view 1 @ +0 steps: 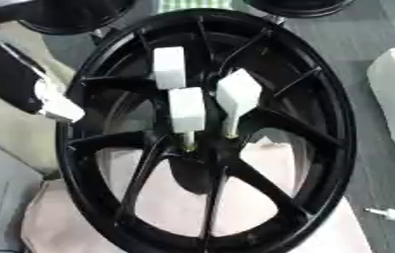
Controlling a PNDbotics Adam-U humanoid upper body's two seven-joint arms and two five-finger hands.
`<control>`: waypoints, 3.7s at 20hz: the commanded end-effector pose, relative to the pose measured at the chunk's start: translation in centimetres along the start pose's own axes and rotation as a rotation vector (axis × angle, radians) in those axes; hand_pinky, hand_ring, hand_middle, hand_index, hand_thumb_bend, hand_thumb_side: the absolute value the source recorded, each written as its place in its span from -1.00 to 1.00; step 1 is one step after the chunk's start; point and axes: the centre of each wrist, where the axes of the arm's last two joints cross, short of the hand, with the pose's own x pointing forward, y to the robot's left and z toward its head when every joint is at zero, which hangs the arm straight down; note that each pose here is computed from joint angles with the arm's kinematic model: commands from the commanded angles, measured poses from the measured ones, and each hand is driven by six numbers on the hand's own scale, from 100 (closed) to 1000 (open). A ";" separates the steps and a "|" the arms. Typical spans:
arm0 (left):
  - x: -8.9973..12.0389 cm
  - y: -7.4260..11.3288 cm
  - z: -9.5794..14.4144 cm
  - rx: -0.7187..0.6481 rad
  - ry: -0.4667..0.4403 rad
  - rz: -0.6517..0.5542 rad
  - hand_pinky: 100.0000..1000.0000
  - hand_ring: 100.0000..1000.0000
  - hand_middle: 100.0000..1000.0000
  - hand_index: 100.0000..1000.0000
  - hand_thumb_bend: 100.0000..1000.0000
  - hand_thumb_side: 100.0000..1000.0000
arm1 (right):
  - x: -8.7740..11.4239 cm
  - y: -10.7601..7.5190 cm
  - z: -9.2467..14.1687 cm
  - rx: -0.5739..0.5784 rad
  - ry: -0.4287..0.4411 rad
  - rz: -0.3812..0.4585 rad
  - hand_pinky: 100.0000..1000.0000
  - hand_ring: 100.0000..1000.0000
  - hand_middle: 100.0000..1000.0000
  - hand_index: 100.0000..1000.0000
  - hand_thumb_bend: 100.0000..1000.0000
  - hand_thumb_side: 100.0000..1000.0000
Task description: Pull the pin out of the wheel hub.
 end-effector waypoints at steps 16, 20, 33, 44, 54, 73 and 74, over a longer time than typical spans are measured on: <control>-0.1 0.1 -3.8 0.038 0.060 -0.006 0.46 0.37 0.41 0.58 0.54 -0.34 | -0.1 0.3 0.2 0.011 0.000 -0.003 0.69 0.42 0.26 0.40 -0.11 -0.05; -1.2 -0.4 -4.6 0.060 0.083 -0.016 0.45 0.36 0.40 0.56 0.53 -0.35 | -0.2 0.6 0.4 0.018 0.007 -0.008 0.69 0.42 0.26 0.40 -0.19 -0.02; -3.4 -1.7 -7.0 0.088 0.102 -0.032 0.39 0.25 0.30 0.49 0.52 -0.39 | -0.6 1.1 0.8 0.031 0.020 -0.015 0.70 0.42 0.26 0.40 -0.23 0.00; -3.7 -2.5 -8.0 0.067 0.095 -0.011 0.32 0.06 0.24 0.45 0.47 -0.44 | -0.8 1.4 1.0 0.036 0.028 -0.020 0.70 0.43 0.26 0.40 -0.24 0.01; -3.0 -2.6 -8.1 0.033 0.066 0.028 0.30 0.02 0.23 0.46 0.50 -0.49 | -0.9 1.5 1.1 0.047 0.032 -0.021 0.70 0.43 0.27 0.40 -0.28 0.02; -2.0 -2.4 -8.2 -0.029 0.043 0.085 0.19 -0.12 0.07 0.34 0.34 -0.62 | -1.0 1.6 1.2 0.051 0.036 -0.022 0.71 0.43 0.28 0.41 -0.31 0.04; -2.0 -2.4 -8.2 -0.032 0.043 0.089 0.18 -0.13 0.07 0.34 0.33 -0.63 | -1.1 1.6 1.2 0.051 0.036 -0.023 0.71 0.43 0.28 0.41 -0.31 0.04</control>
